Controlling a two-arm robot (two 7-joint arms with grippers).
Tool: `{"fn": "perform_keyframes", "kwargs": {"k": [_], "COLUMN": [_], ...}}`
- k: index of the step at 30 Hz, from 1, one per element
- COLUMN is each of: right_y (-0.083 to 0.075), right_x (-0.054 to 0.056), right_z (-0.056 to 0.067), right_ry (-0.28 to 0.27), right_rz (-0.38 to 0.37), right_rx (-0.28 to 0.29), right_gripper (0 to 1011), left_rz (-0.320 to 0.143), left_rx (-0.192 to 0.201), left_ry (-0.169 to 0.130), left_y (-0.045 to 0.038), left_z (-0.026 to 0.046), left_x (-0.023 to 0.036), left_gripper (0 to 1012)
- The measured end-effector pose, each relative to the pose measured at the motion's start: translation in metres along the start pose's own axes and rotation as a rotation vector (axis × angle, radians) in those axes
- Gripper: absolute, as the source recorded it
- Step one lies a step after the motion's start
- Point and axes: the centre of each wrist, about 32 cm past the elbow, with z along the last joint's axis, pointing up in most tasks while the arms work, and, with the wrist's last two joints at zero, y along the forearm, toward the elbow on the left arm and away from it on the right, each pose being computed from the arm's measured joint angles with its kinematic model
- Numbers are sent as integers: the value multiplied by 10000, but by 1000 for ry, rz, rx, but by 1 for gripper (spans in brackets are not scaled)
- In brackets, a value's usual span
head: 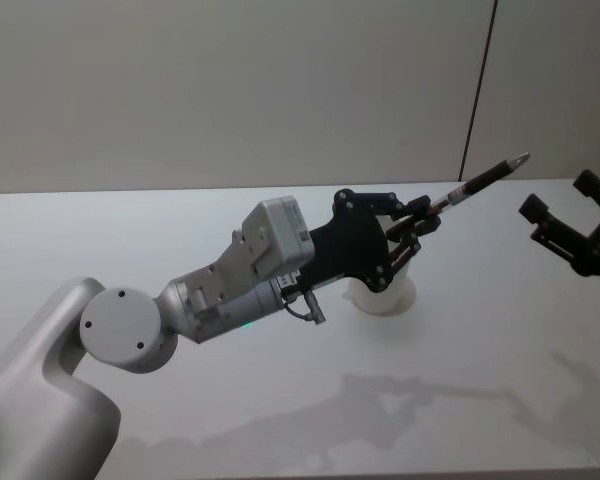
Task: Place the pen into the pen holder.
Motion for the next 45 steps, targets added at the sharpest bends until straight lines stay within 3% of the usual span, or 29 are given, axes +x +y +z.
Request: {"fn": "perform_keyframes", "kwargs": {"k": [23, 33, 45], "right_y": [-216, -180, -61], "right_x": [212, 171, 83], "right_z": [180, 184, 128], "right_ry": [117, 148, 177], "right_rz": [263, 313, 321], "right_rx": [60, 80, 96], "right_gripper": [1002, 1001, 1001], "left_rz": [-1, -1, -1], "left_rx": [0, 0, 0], "left_ry": [0, 0, 0], "left_y": [0, 0, 0], "left_z": [0, 0, 0], "left_x": [2, 2, 2], "left_gripper": [175, 175, 176]}}
